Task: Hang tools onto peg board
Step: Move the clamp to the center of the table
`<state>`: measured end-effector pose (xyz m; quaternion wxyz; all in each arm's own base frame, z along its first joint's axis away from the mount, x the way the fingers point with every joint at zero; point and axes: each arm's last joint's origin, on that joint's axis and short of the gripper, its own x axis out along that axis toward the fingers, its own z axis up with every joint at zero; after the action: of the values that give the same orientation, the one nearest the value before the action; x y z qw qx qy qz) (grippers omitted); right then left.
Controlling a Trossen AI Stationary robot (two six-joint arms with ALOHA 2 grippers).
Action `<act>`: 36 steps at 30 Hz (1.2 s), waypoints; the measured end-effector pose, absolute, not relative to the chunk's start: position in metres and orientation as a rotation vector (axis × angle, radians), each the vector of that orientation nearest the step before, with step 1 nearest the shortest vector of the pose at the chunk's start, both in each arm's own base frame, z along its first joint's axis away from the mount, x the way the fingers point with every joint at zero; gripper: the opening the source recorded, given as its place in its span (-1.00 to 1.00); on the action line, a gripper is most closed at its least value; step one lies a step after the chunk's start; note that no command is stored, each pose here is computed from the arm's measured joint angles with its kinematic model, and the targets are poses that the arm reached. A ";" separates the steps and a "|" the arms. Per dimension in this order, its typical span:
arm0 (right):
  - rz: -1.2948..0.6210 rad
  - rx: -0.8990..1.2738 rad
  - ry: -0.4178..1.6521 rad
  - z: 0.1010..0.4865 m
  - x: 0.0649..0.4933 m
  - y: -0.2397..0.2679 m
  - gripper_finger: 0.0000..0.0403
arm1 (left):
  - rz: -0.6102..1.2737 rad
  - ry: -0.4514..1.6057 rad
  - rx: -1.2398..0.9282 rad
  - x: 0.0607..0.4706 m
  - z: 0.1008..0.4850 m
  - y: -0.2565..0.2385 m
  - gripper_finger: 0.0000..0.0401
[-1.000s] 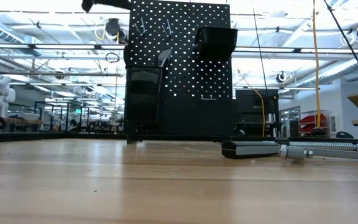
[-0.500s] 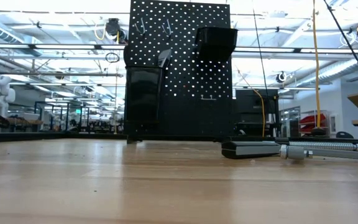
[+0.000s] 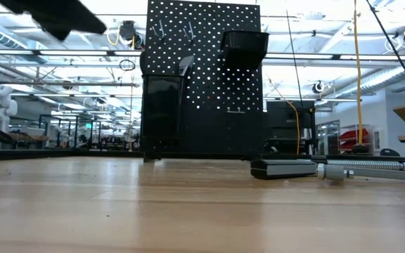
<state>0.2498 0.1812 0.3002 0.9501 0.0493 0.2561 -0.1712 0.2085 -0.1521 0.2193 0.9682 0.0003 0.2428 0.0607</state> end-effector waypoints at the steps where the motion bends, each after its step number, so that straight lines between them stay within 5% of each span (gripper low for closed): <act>1: -0.358 0.129 0.547 0.298 0.248 0.180 0.02 | 0.115 0.471 -0.010 0.208 0.213 -0.152 -1.00; 17: -1.050 0.424 0.851 0.273 0.210 0.113 0.02 | 0.001 0.255 -0.143 0.213 0.162 -0.126 -1.00; 26: -1.000 0.375 1.261 0.234 0.223 0.066 0.02 | -0.064 0.294 -0.141 0.217 0.157 -0.127 -0.95; 32: -0.764 0.474 1.409 0.206 0.230 0.031 0.02 | -0.157 0.157 -0.040 0.226 0.179 -0.135 -0.65; 36: -0.769 0.513 1.415 0.196 0.216 0.008 0.02 | -0.158 0.090 0.003 0.228 0.187 -0.135 -0.37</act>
<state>0.2159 0.0076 0.1957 0.6635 0.2272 0.6264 -0.3403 0.2278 -0.1355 0.1867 0.9959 0.0015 0.0452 -0.0787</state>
